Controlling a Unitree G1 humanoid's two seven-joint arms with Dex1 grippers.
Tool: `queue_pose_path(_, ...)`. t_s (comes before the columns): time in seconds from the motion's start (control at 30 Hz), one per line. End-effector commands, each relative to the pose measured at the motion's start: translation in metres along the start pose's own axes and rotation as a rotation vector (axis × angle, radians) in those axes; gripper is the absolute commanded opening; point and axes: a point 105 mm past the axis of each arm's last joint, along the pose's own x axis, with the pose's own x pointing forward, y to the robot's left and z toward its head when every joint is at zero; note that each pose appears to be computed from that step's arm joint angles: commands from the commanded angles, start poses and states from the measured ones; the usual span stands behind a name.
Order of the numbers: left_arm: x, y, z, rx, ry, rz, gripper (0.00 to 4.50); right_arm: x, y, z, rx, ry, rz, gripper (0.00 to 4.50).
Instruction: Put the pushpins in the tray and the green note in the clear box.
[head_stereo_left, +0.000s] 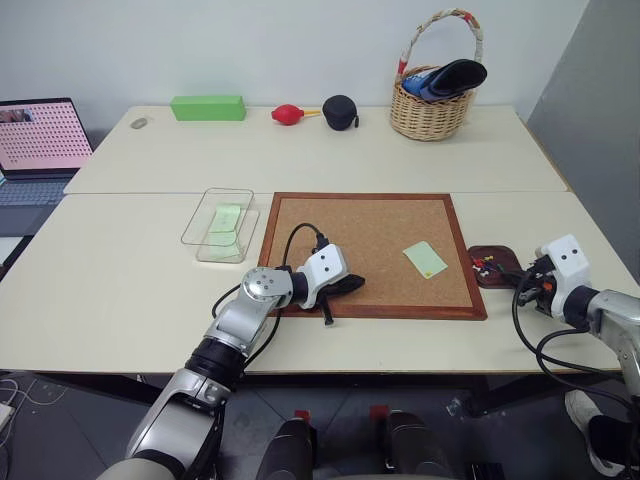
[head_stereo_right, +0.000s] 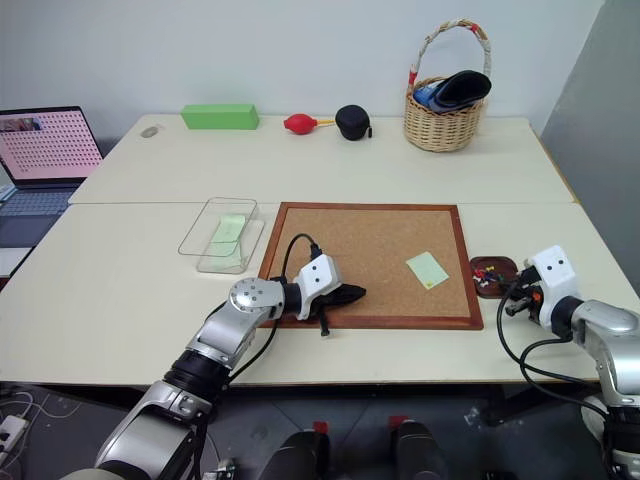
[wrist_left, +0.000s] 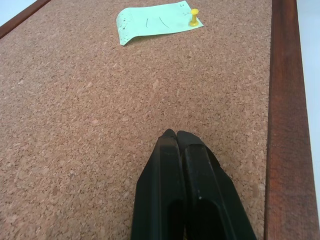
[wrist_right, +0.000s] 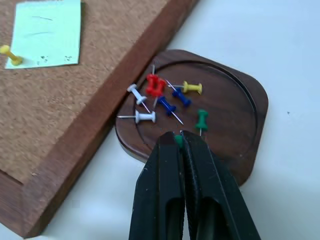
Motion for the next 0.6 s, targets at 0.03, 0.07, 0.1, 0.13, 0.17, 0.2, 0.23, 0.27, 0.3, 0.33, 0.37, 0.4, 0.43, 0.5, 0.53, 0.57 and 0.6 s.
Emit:
queue_pose_path(0.03,-0.002,-0.007,-0.044,-0.067,0.158,0.005,0.0,-0.001,-0.008,0.012,-0.041,-0.034,-0.029,0.83)
queue_pose_path(0.07,-0.002,-0.007,-0.044,-0.067,0.159,0.006,0.0,0.0,-0.008,0.012,-0.042,-0.035,-0.029,1.03)
queue_pose_path(0.1,-0.002,-0.007,-0.044,-0.068,0.159,0.006,0.0,0.001,-0.008,0.012,-0.045,-0.036,-0.032,1.25)
queue_pose_path(0.13,-0.002,-0.007,-0.044,-0.068,0.159,0.007,0.0,0.002,-0.008,0.013,-0.047,-0.038,-0.035,1.37)
queue_pose_path(0.17,-0.002,-0.007,-0.044,-0.069,0.159,0.008,0.0,0.003,-0.009,0.013,-0.048,-0.04,-0.038,1.52)
queue_pose_path(0.2,-0.003,-0.007,-0.044,-0.069,0.159,0.008,0.0,0.004,-0.009,0.014,-0.05,-0.042,-0.041,1.78)
queue_pose_path(0.23,-0.003,-0.007,-0.044,-0.069,0.159,0.008,0.0,0.005,-0.01,0.015,-0.052,-0.046,-0.049,1.97)
queue_pose_path(0.27,-0.003,-0.007,-0.044,-0.069,0.159,0.008,0.0,0.005,-0.01,0.015,-0.054,-0.048,-0.054,2.2)
queue_pose_path(0.3,-0.003,-0.008,-0.044,-0.069,0.158,0.008,0.0,0.006,-0.011,0.016,-0.055,-0.05,-0.057,2.33)
queue_pose_path(0.33,-0.003,-0.008,-0.044,-0.069,0.158,0.008,0.0,0.006,-0.012,0.017,-0.056,-0.056,-0.062,2.53)
queue_pose_path(0.37,-0.003,-0.008,-0.044,-0.069,0.157,0.008,0.0,0.005,-0.012,0.019,-0.056,-0.065,-0.065,2.53)
queue_pose_path(0.4,-0.003,-0.008,-0.044,-0.069,0.157,0.008,0.0,0.005,-0.013,0.02,-0.057,-0.072,-0.068,2.53)
queue_pose_path(0.43,-0.003,-0.008,-0.044,-0.069,0.157,0.008,0.0,0.004,-0.014,0.024,-0.052,-0.094,-0.072,2.53)
queue_pose_path(0.5,-0.003,-0.008,-0.044,-0.069,0.157,0.007,0.0,0.001,-0.013,0.035,-0.034,-0.148,-0.053,2.53)
queue_pose_path(0.53,-0.003,-0.008,-0.044,-0.068,0.157,0.007,0.0,-0.001,-0.01,0.04,-0.031,-0.171,-0.034,2.53)
queue_pose_path(0.57,-0.003,-0.008,-0.044,-0.068,0.157,0.006,0.0,-0.002,-0.006,0.043,-0.028,-0.19,-0.009,2.53)
queue_pose_path(0.6,-0.003,-0.008,-0.044,-0.068,0.157,0.006,0.0,-0.003,-0.001,0.047,-0.023,-0.207,0.022,2.53)
